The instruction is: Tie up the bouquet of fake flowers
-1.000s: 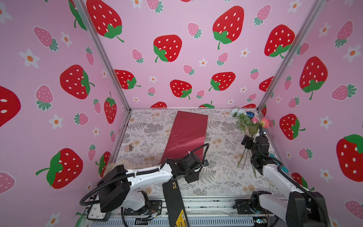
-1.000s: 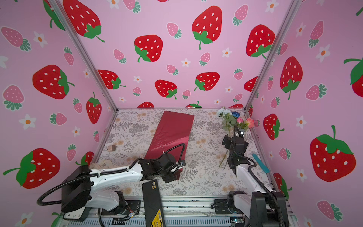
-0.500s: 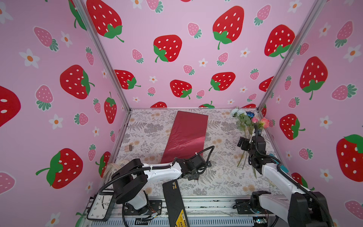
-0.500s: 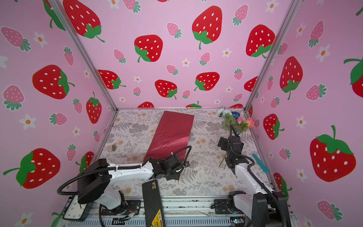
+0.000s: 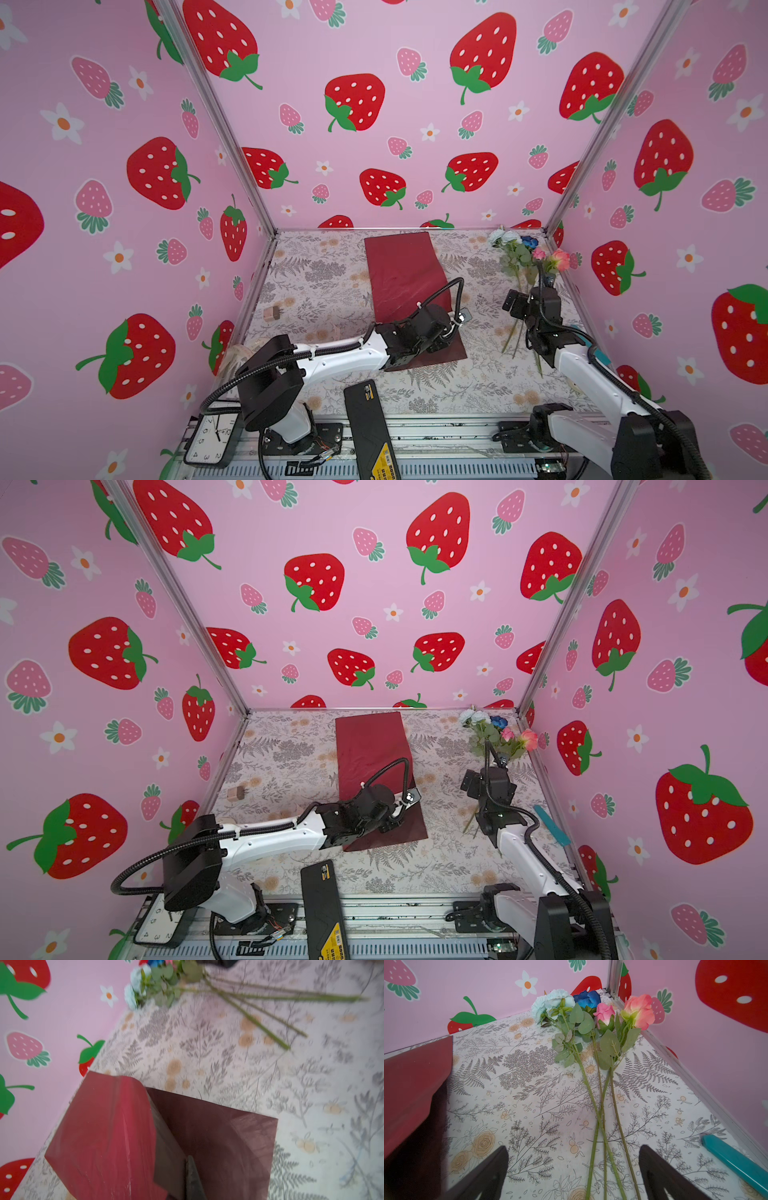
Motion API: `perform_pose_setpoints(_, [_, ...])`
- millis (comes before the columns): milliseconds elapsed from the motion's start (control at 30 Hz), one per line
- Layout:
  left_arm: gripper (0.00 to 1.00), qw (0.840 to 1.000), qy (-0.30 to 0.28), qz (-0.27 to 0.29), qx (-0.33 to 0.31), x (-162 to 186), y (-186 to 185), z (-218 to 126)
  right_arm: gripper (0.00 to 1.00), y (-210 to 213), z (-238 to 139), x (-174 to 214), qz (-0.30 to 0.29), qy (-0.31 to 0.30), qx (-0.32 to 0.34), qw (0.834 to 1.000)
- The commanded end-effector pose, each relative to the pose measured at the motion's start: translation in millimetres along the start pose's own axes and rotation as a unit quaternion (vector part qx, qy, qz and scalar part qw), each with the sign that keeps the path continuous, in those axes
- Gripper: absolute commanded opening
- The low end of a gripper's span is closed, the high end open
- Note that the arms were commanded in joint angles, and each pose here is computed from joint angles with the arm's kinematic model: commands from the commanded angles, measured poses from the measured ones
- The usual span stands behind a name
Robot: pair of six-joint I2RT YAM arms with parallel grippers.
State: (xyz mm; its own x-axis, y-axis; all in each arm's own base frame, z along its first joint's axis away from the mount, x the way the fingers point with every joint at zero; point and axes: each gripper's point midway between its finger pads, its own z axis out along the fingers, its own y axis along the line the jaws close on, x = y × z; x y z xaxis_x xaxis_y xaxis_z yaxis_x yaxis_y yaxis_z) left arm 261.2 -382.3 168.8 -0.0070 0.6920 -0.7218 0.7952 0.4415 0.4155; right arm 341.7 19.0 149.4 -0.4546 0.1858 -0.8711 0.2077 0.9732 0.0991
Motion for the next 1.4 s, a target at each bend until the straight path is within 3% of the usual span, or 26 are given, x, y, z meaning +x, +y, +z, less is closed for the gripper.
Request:
perform_pose_setpoints(0, [0.0,0.995,-0.096,0.007,0.016,-60,2,-11,1.0,-4,-7,-14,0.008,-0.011,0.017,1.0])
perform_pose_setpoints(100, [0.0,0.992,-0.123,-0.008,0.015,-69,6,-22,0.95,4,-7,-10,-0.002,0.002,-0.007,1.0])
perform_pose_setpoints(200, [0.0,0.989,-0.142,-0.028,-0.002,-66,14,-39,0.78,27,-9,-3,-0.022,0.018,-0.07,0.997])
perform_pose_setpoints(467, [0.0,0.98,-0.131,-0.121,-0.09,-17,45,-79,0.56,102,-11,34,-0.084,0.079,-0.159,0.981])
perform_pose_setpoints(667, [0.0,0.955,-0.143,-0.213,-0.148,13,68,-110,0.43,173,-13,72,-0.099,0.126,-0.255,0.953])
perform_pose_setpoints(833, [0.0,0.931,-0.146,-0.275,-0.191,36,91,-126,0.35,219,-5,99,-0.134,0.155,-0.292,0.934])
perform_pose_setpoints(1100, [0.0,0.884,-0.145,-0.383,-0.225,78,125,-138,0.31,229,26,146,-0.158,0.218,-0.267,0.925])
perform_pose_setpoints(1367, [0.0,0.854,-0.133,-0.428,-0.264,114,146,-151,0.3,207,28,176,-0.165,0.266,-0.229,0.922])
